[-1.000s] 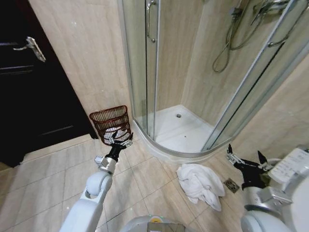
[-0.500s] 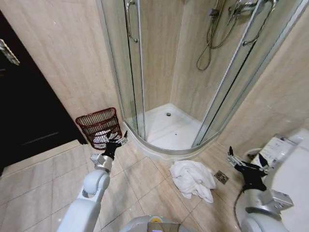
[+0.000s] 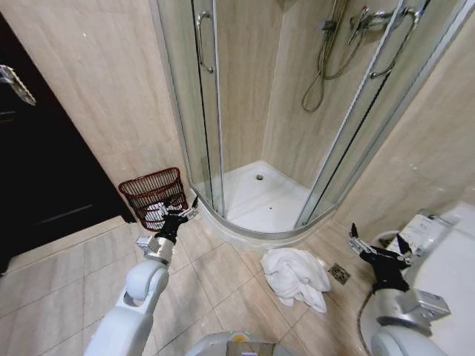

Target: Discard the used towel into the hamper.

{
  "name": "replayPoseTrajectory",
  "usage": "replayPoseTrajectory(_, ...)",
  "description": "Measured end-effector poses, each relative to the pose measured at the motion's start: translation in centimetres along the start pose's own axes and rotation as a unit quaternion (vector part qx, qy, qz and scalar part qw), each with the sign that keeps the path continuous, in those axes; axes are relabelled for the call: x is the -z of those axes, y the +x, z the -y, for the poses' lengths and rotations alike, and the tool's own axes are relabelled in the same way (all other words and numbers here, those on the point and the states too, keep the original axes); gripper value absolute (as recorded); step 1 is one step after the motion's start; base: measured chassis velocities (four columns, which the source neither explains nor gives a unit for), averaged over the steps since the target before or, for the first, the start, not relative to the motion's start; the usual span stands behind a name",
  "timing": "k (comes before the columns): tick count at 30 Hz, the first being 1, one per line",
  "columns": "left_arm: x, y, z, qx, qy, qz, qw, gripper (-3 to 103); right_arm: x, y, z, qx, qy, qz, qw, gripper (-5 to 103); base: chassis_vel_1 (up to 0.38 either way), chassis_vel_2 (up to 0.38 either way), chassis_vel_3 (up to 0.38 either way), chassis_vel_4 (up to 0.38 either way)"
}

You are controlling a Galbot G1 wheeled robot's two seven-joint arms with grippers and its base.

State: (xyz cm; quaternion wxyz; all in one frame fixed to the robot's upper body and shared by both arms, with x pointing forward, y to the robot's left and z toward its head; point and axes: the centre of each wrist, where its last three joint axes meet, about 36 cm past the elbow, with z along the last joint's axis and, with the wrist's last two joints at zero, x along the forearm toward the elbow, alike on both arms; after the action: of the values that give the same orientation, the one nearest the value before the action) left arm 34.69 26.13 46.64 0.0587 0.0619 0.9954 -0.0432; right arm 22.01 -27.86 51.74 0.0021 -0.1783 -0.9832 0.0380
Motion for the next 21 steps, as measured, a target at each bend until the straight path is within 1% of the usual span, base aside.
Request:
replayPoseTrajectory(4, 0.3, 0.0, 0.0, 0.009, -0.008, -0.008, 0.9999, 100, 0.2, -0.2, -0.1, 0.001, -0.001, 0.003, 1.000, 100, 0.000, 0.000, 0.000, 0.000)
replayPoseTrajectory(7, 0.4, -0.1, 0.0, 0.012, -0.021, -0.011, 0.9996, 100, 0.2, -0.4, -0.2, 0.002, -0.003, 0.006, 1.000, 100, 0.000, 0.000, 0.000, 0.000)
replayPoseTrajectory(14, 0.9, 0.0, 0.4, 0.016, -0.024, -0.012, 0.9995, 100, 0.2, -0.3, -0.3, 0.006, -0.022, -0.005, 1.000, 100, 0.000, 0.000, 0.000, 0.000)
replayPoseTrajectory(21, 2.2, 0.2, 0.5, 0.018, -0.028, -0.005, 0.9994, 100, 0.1, -0.2, -0.2, 0.017, -0.023, -0.013, 1.000, 100, 0.000, 0.000, 0.000, 0.000)
